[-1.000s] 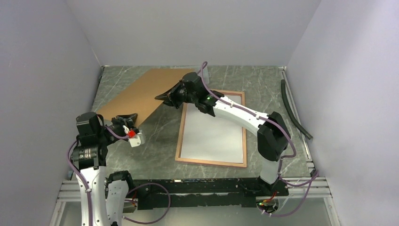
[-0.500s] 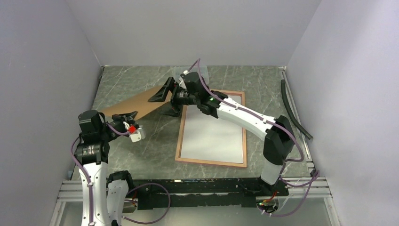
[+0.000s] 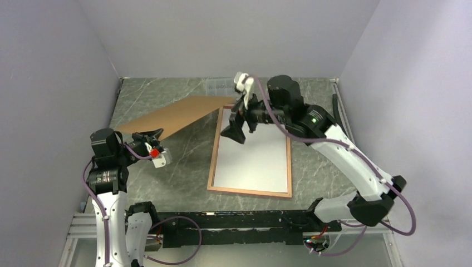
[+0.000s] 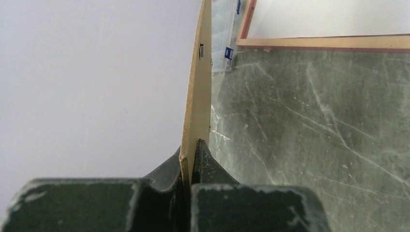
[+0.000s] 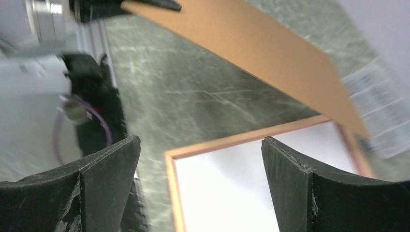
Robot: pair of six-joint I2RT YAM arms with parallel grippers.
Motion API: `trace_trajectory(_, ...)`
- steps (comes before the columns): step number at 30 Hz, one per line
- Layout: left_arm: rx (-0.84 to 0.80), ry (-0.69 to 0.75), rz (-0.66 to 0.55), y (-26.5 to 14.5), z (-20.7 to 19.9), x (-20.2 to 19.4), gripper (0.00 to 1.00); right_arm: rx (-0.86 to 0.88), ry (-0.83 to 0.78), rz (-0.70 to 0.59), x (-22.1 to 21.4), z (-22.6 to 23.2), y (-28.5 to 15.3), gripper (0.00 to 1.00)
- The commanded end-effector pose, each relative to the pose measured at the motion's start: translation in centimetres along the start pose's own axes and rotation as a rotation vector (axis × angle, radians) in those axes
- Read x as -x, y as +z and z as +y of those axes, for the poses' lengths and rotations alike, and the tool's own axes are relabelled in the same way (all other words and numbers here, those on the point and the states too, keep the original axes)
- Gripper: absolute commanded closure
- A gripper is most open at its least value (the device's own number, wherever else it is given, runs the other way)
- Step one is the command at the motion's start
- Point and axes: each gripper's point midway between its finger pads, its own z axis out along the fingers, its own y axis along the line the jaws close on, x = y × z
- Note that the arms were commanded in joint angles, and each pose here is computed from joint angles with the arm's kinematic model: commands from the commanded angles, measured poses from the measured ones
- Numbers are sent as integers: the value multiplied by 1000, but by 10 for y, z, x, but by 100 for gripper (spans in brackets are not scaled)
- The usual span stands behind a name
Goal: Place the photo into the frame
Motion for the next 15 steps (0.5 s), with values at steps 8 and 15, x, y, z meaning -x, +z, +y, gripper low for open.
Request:
trace_trajectory(8, 12, 201, -188, -7, 31, 53, 97, 46, -649, 144, -23, -16, 37, 11)
trace_trajectory(15, -35, 236, -216, -9, 26, 62, 97, -20, -742, 161, -30, -20, 80, 24)
